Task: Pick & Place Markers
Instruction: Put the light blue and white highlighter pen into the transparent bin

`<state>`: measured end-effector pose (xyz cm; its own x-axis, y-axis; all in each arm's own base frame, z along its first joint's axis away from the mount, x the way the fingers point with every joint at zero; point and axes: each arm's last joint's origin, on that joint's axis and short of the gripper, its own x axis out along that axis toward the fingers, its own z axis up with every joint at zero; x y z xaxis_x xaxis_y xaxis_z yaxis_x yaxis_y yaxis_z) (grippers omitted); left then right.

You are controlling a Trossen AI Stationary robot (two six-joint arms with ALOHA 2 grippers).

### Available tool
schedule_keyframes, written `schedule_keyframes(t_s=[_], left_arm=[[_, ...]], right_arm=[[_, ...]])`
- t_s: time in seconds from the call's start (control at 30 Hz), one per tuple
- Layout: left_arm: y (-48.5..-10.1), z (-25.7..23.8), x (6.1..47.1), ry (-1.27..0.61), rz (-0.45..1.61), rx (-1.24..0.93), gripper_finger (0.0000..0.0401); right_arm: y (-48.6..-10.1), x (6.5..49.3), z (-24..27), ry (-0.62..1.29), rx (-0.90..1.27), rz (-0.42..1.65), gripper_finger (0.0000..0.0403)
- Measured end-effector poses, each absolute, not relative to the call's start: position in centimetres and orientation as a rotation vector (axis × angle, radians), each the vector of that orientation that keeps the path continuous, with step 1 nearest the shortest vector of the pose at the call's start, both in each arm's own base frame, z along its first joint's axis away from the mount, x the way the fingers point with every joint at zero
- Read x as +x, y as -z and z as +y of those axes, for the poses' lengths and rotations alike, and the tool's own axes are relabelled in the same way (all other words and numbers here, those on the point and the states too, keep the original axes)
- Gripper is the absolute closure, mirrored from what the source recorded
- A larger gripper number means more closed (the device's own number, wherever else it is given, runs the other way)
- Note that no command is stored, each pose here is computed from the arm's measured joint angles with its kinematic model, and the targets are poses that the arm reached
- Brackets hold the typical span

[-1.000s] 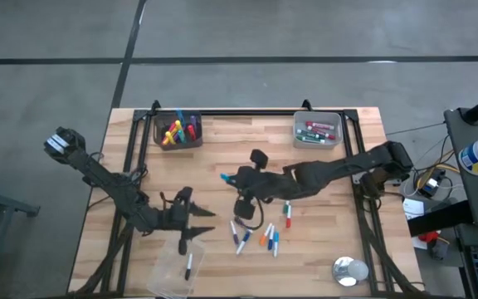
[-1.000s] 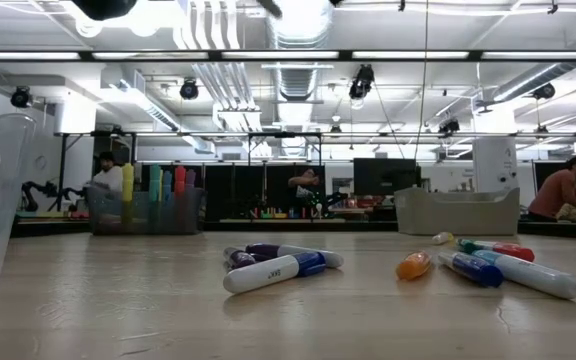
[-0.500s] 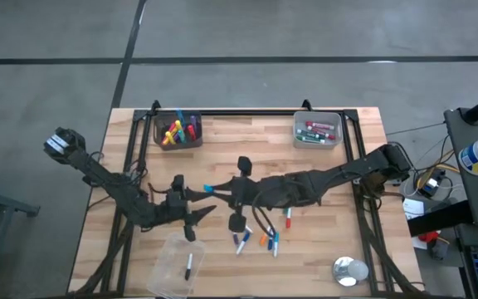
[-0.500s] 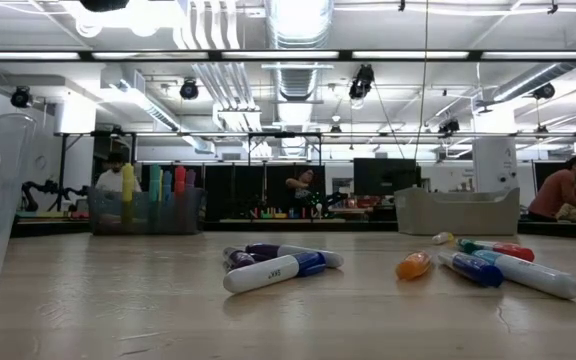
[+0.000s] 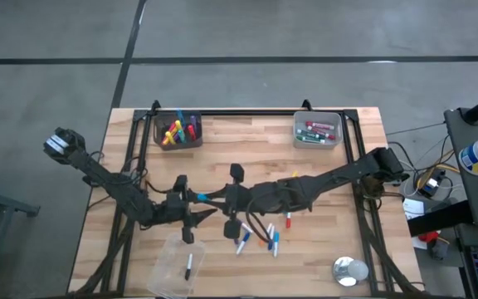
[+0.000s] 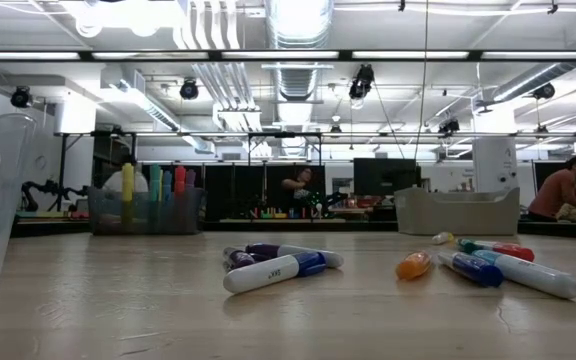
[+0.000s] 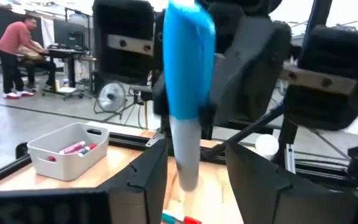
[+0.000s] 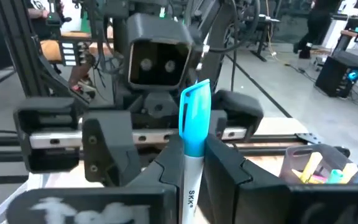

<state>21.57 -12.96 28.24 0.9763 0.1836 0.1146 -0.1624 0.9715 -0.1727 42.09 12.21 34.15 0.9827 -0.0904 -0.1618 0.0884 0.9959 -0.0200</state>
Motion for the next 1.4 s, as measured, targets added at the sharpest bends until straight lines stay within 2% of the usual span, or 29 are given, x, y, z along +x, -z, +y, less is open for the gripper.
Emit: schedule_keyframes(t_s=[0.37, 0.63, 0.73, 0.93, 1.13, 1.4], left_arm=[[-28.0, -13.0, 21.6, -0.182, -0.112, -0.156, 0.0325], [-27.8, -13.0, 21.6, -0.184, -0.096, -0.158, 0.0357], [-27.7, -13.0, 21.6, -0.182, -0.085, -0.159, 0.0361], [-26.7, -13.2, 21.3, -0.155, 0.011, -0.218, 0.0361], [-25.8, -13.8, 19.9, 0.026, 0.186, -0.403, 0.0361], [-24.6, -15.7, 18.1, 0.352, 0.566, -0.778, 0.0361]], right_arm=[[-34.1, 42.0, 12.1, 0.120, -0.028, 0.175, 0.0364], [-33.8, 41.9, 12.1, 0.120, -0.032, 0.202, 0.0360], [-33.7, 41.9, 12.1, 0.121, -0.033, 0.216, 0.0342], [-33.9, 40.7, 11.9, 0.116, -0.099, 0.320, 0.0282], [-33.5, 39.5, 11.7, 0.118, -0.125, 0.444, 0.0243], [-32.2, 39.2, 11.5, 0.133, -0.111, 0.523, 0.0237]])
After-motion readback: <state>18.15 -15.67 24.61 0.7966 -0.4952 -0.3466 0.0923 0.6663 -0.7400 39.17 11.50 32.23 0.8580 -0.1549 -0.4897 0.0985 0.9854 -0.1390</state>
